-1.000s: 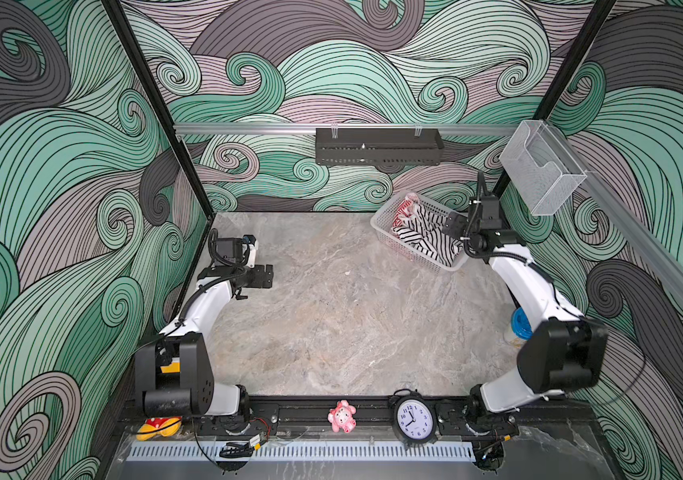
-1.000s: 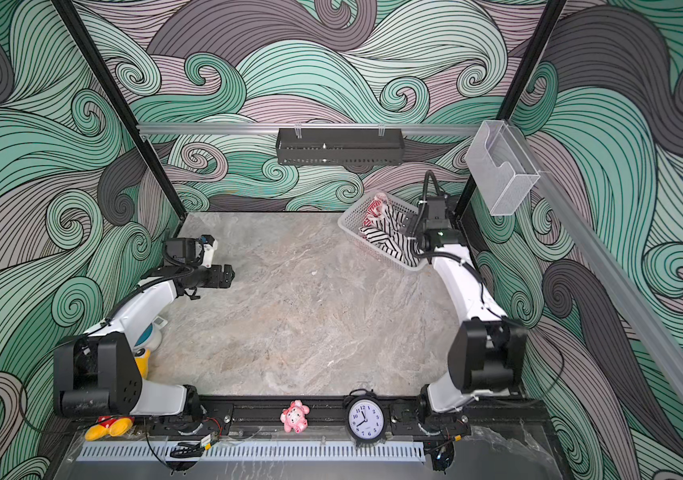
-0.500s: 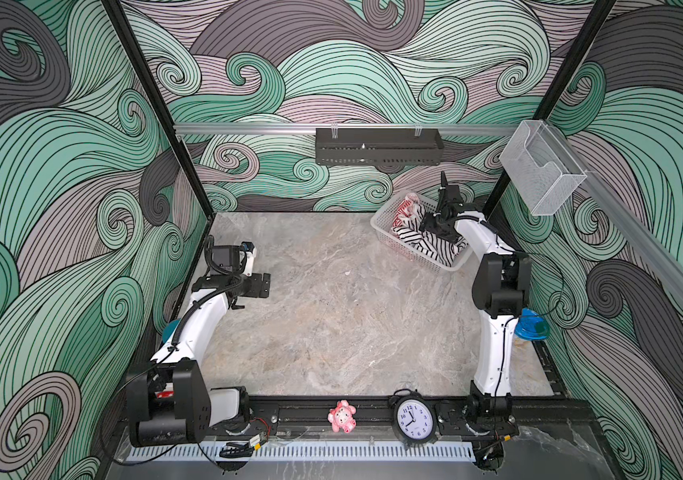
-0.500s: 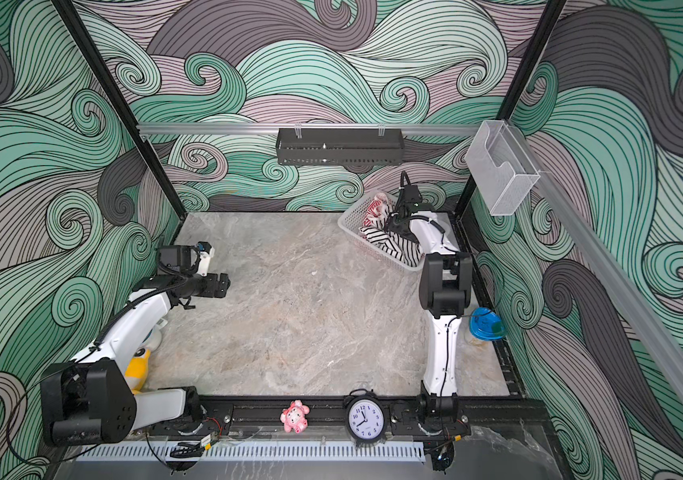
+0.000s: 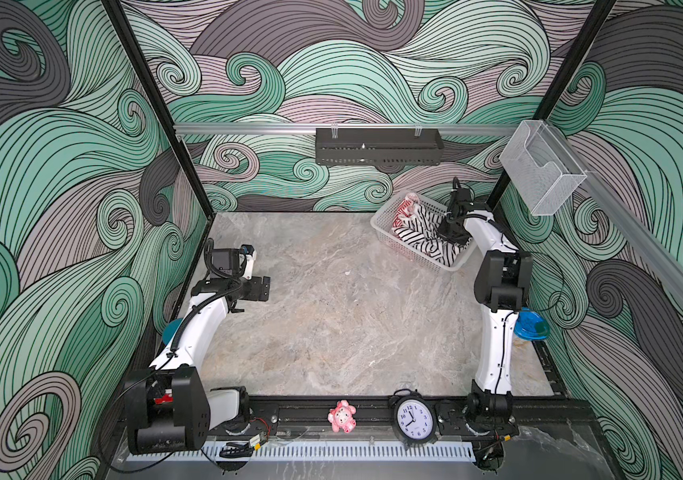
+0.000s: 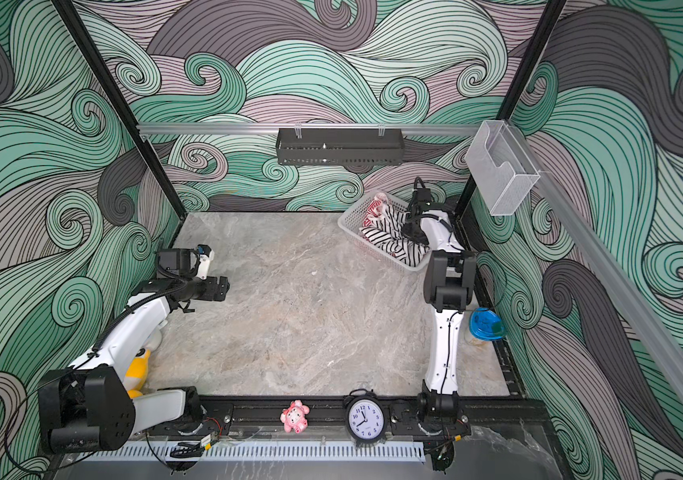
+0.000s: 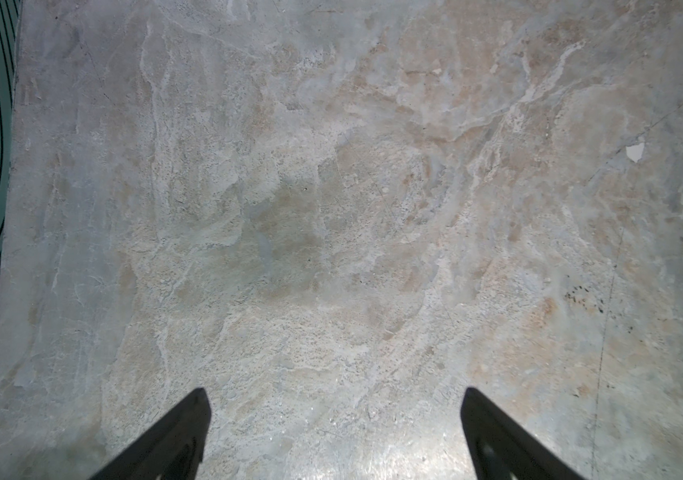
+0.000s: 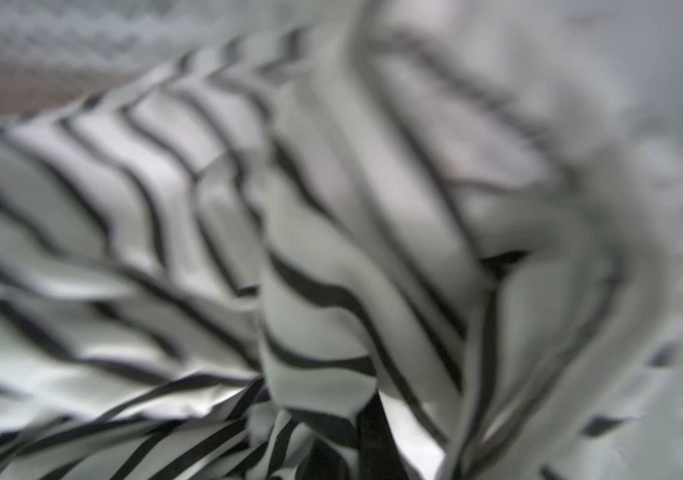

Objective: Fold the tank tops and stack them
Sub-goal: 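Grasp the black-and-white striped tank top in the basket with the right gripper and lift, then carry the striped tank top out of the basket and drop it on the table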

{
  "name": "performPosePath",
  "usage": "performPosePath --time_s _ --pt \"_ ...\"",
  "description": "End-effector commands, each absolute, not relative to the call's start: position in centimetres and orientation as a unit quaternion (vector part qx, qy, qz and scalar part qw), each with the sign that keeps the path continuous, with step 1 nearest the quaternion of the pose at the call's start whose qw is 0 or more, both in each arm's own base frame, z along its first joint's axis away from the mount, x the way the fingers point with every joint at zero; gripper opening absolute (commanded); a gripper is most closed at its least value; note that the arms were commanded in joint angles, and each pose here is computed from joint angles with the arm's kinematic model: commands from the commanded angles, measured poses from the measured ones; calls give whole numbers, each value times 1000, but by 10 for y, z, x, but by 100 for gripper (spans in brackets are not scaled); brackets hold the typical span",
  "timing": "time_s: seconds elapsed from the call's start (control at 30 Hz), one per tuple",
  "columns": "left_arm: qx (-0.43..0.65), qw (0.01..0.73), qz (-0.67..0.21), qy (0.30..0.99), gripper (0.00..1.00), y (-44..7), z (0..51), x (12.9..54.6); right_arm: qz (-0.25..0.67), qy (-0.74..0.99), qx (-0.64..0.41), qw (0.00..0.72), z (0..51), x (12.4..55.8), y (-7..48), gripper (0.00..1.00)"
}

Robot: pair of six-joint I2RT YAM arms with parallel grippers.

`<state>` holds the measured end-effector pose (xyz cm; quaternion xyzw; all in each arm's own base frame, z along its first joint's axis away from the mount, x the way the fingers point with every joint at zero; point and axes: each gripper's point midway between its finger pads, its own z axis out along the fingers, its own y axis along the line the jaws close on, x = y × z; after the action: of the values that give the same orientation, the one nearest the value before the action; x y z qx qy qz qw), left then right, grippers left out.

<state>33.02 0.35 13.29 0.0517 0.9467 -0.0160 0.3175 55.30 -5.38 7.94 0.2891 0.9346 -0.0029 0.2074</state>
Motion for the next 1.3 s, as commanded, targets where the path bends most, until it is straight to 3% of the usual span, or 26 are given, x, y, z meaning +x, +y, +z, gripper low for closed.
performPosePath --time_s 0.0,0.23,0.4,0.77,1.0,1.27 --pt "44 319 -14 947 97 6 140 325 -22 909 366 198 87 531 -98 0" --pt "43 321 -20 946 97 4 137 326 -42 890 405 205 106 501 -136 0" --pt "44 323 -25 945 97 2 138 327 -33 887 397 233 125 487 -132 0" --pt "61 334 -44 940 97 -6 142 336 64 874 269 400 275 502 -37 0" --pt "55 335 -46 940 97 -5 140 342 100 847 164 496 403 468 45 0" --pt "33 335 -25 941 97 4 140 346 176 814 51 552 489 420 144 0"
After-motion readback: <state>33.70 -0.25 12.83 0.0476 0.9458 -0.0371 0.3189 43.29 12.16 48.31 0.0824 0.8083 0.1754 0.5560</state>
